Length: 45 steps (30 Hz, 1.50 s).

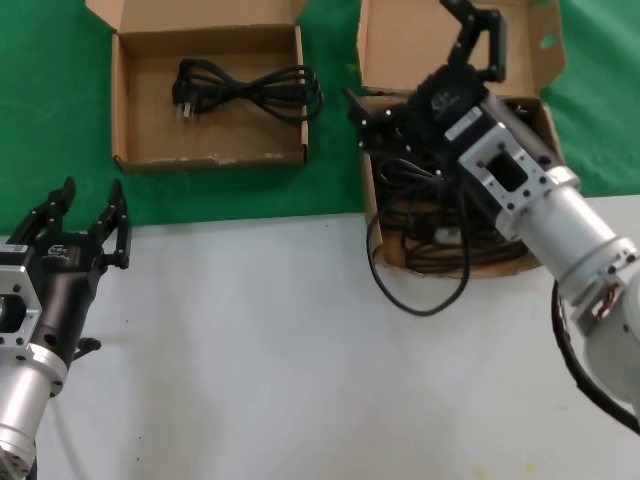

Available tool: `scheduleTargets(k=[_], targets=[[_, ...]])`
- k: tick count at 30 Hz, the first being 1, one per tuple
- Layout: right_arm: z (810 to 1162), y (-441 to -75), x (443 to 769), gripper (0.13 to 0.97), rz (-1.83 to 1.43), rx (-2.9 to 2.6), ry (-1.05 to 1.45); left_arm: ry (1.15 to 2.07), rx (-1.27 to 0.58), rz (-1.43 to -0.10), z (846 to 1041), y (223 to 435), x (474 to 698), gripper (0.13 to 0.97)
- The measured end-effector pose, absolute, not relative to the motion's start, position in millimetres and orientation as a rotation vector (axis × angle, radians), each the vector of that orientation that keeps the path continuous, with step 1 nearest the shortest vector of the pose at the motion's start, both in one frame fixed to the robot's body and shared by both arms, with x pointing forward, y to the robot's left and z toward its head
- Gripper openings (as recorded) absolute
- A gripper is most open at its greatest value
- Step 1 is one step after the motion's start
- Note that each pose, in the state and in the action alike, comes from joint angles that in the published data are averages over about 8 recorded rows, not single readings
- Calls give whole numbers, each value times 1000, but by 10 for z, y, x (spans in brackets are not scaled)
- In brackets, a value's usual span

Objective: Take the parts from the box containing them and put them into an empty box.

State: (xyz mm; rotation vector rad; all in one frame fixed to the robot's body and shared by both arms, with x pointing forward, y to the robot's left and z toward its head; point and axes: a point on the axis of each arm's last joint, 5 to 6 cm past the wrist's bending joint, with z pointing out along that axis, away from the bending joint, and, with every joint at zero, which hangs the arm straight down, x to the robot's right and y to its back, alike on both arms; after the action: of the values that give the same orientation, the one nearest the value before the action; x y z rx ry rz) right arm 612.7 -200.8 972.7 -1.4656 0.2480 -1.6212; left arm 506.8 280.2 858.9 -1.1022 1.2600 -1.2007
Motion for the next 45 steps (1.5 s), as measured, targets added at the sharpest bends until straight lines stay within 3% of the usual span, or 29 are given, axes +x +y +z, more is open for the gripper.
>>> scheduleTargets(k=[5,9,17,26,35,45], targets=[[9607,-2078,6060,966,-1584,-1460,330,1259,-1104,-1200,8586,2803,5064,398],[9513,-2133,6003,966,-1555,-1455,395,1259,-1106,-1200,8583,2803,5061,398],[9334,-2242,5881,966,-1499,-1439,522,1258,-1109,-1199,8578,2803,5055,608],[9143,-2364,5731,966,-1439,-1413,660,1257,-1112,-1197,8572,2803,5048,792],[8963,-2485,5568,966,-1381,-1381,795,1256,-1116,-1196,8566,2803,5041,910],[8780,-2618,5374,966,-1321,-1338,939,1254,-1120,-1195,8560,2804,5033,963]])
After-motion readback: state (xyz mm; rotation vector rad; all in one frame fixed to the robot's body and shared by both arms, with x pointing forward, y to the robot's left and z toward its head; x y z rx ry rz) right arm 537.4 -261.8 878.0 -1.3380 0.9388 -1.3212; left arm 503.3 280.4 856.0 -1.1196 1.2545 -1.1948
